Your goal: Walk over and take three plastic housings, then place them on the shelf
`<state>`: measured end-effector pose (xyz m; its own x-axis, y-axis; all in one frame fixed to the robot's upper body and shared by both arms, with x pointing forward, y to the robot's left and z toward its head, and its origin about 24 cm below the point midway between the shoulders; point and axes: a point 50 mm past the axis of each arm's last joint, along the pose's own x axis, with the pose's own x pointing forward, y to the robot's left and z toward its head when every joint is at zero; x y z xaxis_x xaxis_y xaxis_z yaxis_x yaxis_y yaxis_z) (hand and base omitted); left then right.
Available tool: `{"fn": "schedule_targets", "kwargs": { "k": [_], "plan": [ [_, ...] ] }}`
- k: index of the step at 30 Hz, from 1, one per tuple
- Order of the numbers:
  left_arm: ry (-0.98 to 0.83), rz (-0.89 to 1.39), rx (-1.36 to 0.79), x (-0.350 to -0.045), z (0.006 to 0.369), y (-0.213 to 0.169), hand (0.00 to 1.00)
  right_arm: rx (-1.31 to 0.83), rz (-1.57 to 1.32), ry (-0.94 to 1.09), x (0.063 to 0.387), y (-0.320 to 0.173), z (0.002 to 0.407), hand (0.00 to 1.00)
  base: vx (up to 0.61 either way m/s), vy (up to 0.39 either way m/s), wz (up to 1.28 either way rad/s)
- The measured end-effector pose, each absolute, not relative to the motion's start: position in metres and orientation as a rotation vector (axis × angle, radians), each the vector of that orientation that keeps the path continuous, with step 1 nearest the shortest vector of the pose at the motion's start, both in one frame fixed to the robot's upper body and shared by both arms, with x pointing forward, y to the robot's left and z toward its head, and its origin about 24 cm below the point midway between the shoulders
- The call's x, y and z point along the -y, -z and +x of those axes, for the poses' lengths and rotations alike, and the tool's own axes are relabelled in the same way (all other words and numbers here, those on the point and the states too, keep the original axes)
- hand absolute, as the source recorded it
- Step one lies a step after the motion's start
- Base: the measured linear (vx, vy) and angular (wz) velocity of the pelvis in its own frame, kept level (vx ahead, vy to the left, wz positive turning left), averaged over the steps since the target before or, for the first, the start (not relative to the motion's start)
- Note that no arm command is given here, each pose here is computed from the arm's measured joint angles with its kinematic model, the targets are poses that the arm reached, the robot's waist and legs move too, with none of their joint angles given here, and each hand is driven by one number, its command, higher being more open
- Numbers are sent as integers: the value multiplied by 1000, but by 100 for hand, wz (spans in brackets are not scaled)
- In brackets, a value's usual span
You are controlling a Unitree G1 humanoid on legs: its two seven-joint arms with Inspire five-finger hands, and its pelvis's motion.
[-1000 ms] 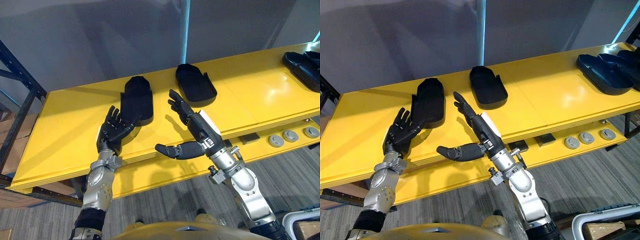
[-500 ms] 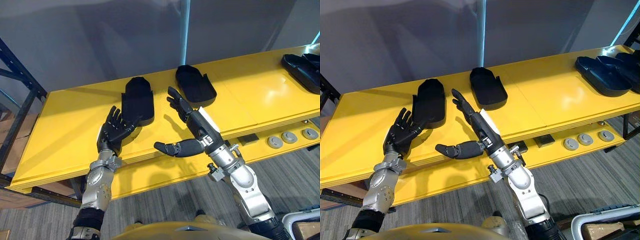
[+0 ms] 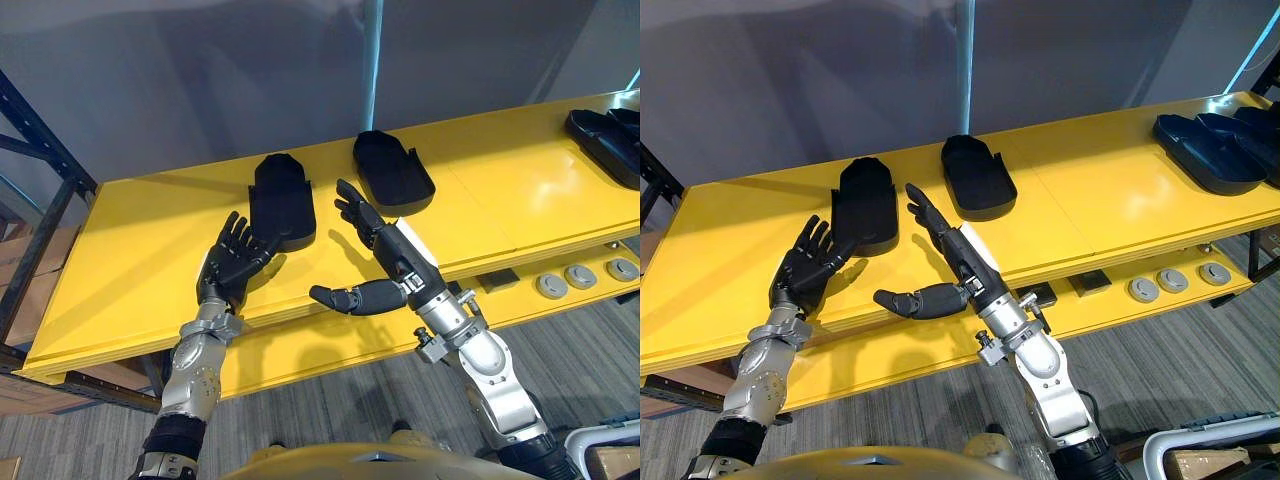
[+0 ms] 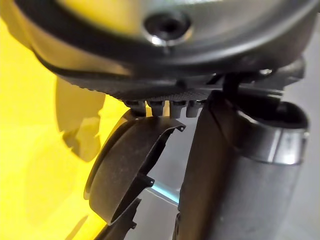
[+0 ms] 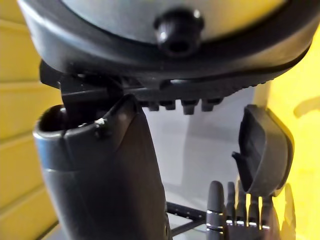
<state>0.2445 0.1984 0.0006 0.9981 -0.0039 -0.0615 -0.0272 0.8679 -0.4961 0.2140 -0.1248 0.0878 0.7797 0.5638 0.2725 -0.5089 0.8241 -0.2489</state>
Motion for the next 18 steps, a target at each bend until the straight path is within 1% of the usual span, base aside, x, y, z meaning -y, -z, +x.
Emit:
{"fn": "schedule_targets", "kwargs": {
  "k": [5,7,12,15,18],
  "plan": [
    [-39,-512,-61,-199,245,-1,100,346,-188,-587,124,-87,214,100,0,0,0],
    [-78,-470,-57,-198,245,-1,100,345,-230,-598,122,-87,213,100,0,0,0],
    [-264,-329,-18,-199,240,-5,100,349,-261,-625,112,-84,211,100,0,-1,5],
    [-346,-350,19,-201,229,-13,100,364,-310,-599,106,-83,213,100,7,-10,18],
    [-362,-393,100,-198,220,-31,100,331,-299,-530,107,-75,218,100,12,-8,16]
  ]
}}
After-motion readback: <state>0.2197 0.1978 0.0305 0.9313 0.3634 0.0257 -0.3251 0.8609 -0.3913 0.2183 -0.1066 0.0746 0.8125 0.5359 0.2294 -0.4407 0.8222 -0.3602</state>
